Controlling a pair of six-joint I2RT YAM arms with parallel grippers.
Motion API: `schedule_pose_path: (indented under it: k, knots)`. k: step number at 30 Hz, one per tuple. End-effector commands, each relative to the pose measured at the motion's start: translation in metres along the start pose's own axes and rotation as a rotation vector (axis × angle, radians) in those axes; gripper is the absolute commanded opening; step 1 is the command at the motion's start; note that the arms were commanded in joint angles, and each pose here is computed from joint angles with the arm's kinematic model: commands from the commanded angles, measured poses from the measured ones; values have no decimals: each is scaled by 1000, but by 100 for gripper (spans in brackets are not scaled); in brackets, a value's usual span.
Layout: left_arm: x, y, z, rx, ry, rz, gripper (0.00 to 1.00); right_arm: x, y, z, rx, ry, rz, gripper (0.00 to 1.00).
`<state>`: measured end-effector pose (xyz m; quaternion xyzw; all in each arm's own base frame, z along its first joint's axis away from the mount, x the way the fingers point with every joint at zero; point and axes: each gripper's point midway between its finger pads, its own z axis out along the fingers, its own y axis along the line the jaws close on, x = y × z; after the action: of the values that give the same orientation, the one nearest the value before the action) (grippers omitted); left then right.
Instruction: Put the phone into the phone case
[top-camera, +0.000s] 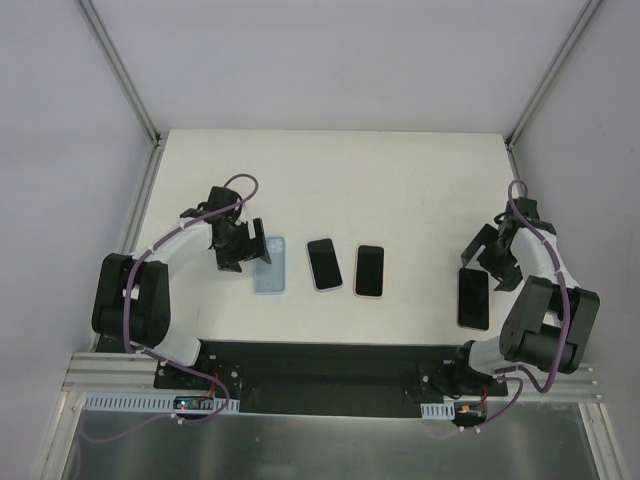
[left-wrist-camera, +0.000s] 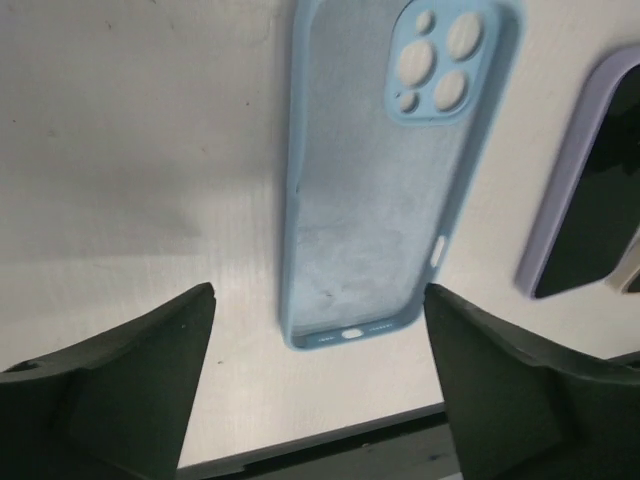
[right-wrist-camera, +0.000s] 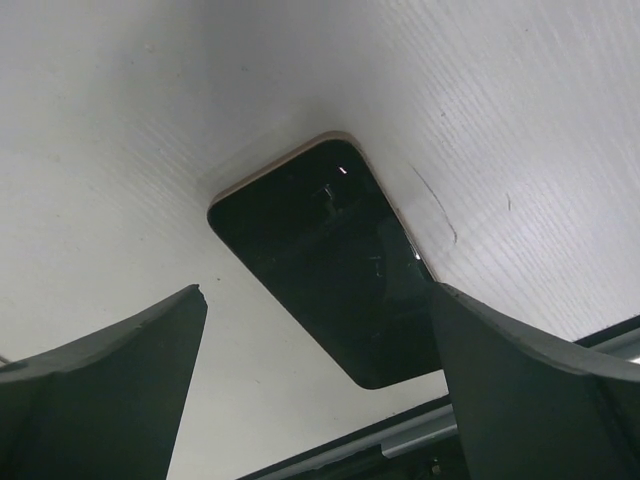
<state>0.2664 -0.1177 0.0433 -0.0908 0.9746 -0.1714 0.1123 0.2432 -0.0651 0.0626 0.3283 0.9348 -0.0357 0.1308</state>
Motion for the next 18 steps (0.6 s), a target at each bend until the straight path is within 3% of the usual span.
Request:
schedule_pose_path:
  k: [1,7,12,18]
  knots:
    - [-16,-15,-23,52,-111,-22,99,2,-11,11,-12,22,99,96]
    - [-19,-39,-34,172,-121,10,99,10,-21,23,-15,52,146,96]
    - [-25,-23,-33,92,-158,-26,99,25,-21,36,-47,129,184,96]
    - [-26,-44,-42,246,-193,-60,99,38,1,40,-176,184,205,96]
